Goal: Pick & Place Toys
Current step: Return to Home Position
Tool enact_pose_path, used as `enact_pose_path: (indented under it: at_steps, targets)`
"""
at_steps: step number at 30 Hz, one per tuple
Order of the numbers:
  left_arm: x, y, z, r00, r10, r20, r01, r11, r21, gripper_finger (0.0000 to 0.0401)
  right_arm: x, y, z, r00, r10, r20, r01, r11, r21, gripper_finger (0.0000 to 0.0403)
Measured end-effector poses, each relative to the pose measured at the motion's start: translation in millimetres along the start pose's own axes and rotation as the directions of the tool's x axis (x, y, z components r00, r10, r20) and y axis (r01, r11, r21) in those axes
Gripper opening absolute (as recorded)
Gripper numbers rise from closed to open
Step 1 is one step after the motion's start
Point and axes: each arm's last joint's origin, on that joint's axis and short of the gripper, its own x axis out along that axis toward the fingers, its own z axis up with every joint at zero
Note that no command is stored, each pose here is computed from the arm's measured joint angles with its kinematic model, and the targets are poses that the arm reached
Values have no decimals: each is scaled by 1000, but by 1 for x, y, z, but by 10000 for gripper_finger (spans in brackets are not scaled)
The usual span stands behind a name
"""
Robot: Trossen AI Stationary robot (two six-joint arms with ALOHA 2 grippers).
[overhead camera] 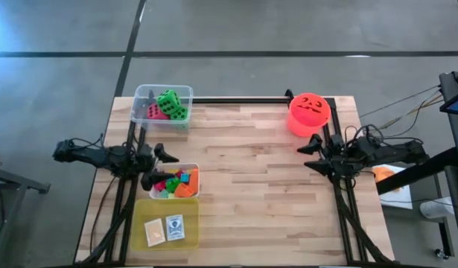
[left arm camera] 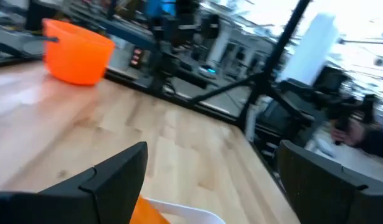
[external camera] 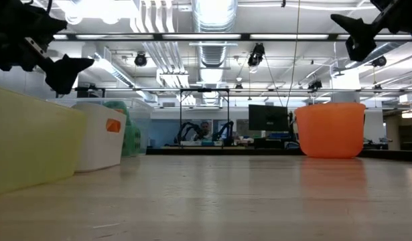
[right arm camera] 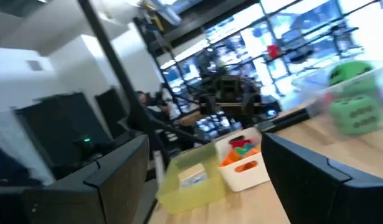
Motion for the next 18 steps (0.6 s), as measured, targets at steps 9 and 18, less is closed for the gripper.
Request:
enact_pose_path:
  at_steps: [9,18]
  targets:
    - [2,-1,-3,998,-60,25,58,994,88,342,-5,-14,-32,990,130,49,-130,991,9,302]
    - [3,0,-5,999,-45,5,44,991,128,342,-6,-23,-50,990,36,-137,-62,980,-191,302]
